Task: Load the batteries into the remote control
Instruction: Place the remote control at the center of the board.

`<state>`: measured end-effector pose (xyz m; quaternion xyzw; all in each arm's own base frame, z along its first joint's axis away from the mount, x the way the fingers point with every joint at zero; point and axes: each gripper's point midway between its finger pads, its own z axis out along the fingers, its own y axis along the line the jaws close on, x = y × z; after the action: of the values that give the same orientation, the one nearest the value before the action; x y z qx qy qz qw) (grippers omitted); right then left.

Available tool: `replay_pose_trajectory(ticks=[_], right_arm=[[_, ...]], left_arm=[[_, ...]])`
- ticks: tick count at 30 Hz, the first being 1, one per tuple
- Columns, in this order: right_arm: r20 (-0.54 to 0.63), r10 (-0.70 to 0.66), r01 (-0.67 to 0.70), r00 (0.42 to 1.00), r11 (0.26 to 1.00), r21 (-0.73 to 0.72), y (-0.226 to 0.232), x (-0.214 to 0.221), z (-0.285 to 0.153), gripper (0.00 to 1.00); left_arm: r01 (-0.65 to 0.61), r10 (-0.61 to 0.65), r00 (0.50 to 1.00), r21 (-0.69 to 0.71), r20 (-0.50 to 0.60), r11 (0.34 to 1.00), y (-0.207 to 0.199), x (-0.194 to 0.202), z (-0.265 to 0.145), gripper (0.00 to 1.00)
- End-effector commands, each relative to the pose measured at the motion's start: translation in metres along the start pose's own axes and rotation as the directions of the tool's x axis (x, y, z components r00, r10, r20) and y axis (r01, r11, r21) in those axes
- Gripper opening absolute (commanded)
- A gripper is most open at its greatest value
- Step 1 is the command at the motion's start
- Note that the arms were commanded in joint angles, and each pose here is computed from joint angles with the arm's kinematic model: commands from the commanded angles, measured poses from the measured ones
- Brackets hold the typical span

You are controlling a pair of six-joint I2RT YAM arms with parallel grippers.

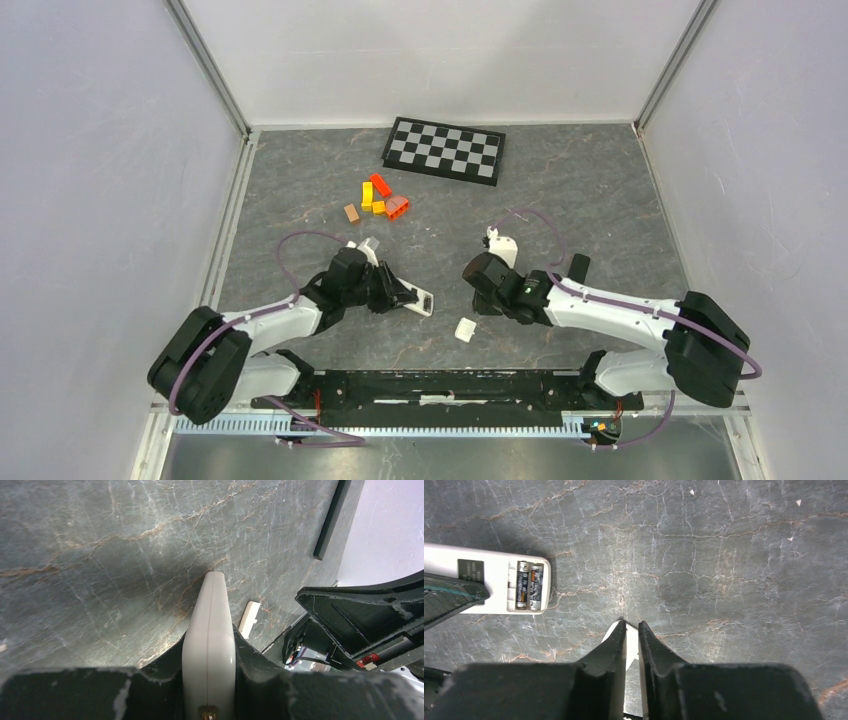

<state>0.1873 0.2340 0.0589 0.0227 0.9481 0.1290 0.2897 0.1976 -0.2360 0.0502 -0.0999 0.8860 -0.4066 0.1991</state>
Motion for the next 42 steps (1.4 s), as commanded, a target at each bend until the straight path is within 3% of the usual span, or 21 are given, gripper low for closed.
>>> replay_pose_trajectory(ticks=[1, 3, 5, 6, 7, 8, 10, 14, 18, 22, 25, 32, 42], right_arm=[[0.050, -0.047, 0.046, 0.998, 0.998, 0.034, 0.000, -0.021, -0.010, 0.24], [0.061, -0.058, 0.055, 0.996, 0.997, 0.055, -0.006, -0.022, -0.011, 0.33], [0.063, -0.071, 0.068, 0.996, 0.997, 0.048, -0.007, -0.021, -0.012, 0.48], [0.068, -0.087, 0.085, 0.994, 0.996, 0.028, -0.005, -0.023, -0.013, 0.58], [0.074, -0.090, 0.089, 0.993, 0.996, 0.015, -0.004, -0.023, -0.014, 0.82], [0.085, -0.089, 0.090, 0.992, 0.996, -0.003, -0.003, -0.024, -0.016, 0.96], [0.108, -0.093, 0.099, 0.990, 0.994, -0.050, 0.003, -0.026, -0.018, 0.98], [0.087, -0.081, 0.089, 0.993, 0.991, -0.100, 0.016, -0.024, -0.019, 0.98], [-0.032, -0.036, 0.034, 0.999, 0.997, -0.065, 0.024, -0.010, -0.015, 0.71], [-0.090, 0.032, -0.032, 0.995, 0.999, -0.004, 0.031, 0.009, -0.012, 0.63], [-0.153, 0.099, -0.095, 0.983, 0.995, 0.039, 0.034, 0.022, -0.010, 0.59], [-0.239, 0.176, -0.151, 0.955, 0.981, 0.119, 0.032, 0.045, -0.001, 0.35], [-0.317, 0.178, -0.106, 0.932, 0.967, 0.233, 0.041, 0.049, 0.011, 0.25]], left_arm=[[0.024, -0.025, 0.999, 0.061, 0.024, 0.998, -0.023, -0.010, 0.006, 0.20], [0.032, -0.033, 0.999, 0.030, 0.020, 0.999, -0.015, -0.007, 0.006, 0.32], [0.031, -0.031, 0.999, -0.009, 0.029, 0.999, -0.007, -0.007, 0.005, 0.45], [0.022, -0.021, 0.999, -0.034, 0.040, 0.999, -0.002, -0.008, 0.002, 0.52], [0.014, -0.011, 0.999, -0.063, 0.050, 0.998, 0.002, -0.010, 0.000, 0.58], [0.003, 0.002, 0.998, -0.091, 0.062, 0.996, 0.006, -0.011, -0.004, 0.62], [-0.016, 0.026, 0.996, -0.126, 0.080, 0.992, 0.011, -0.014, -0.010, 0.68], [-0.034, 0.055, 0.994, -0.216, 0.091, 0.976, 0.025, -0.015, -0.021, 0.80], [-0.049, 0.080, 0.992, -0.283, 0.099, 0.958, 0.036, -0.016, -0.032, 0.87], [-0.052, 0.101, 0.986, -0.331, 0.130, 0.942, 0.044, -0.019, -0.044, 0.92], [-0.059, 0.124, 0.979, -0.356, 0.162, 0.933, 0.047, -0.024, -0.054, 0.94], [-0.087, 0.201, 0.945, -0.392, 0.258, 0.916, 0.045, -0.043, -0.077, 0.97], [-0.127, 0.236, 0.928, -0.352, 0.287, 0.927, 0.031, -0.050, -0.081, 0.97]])
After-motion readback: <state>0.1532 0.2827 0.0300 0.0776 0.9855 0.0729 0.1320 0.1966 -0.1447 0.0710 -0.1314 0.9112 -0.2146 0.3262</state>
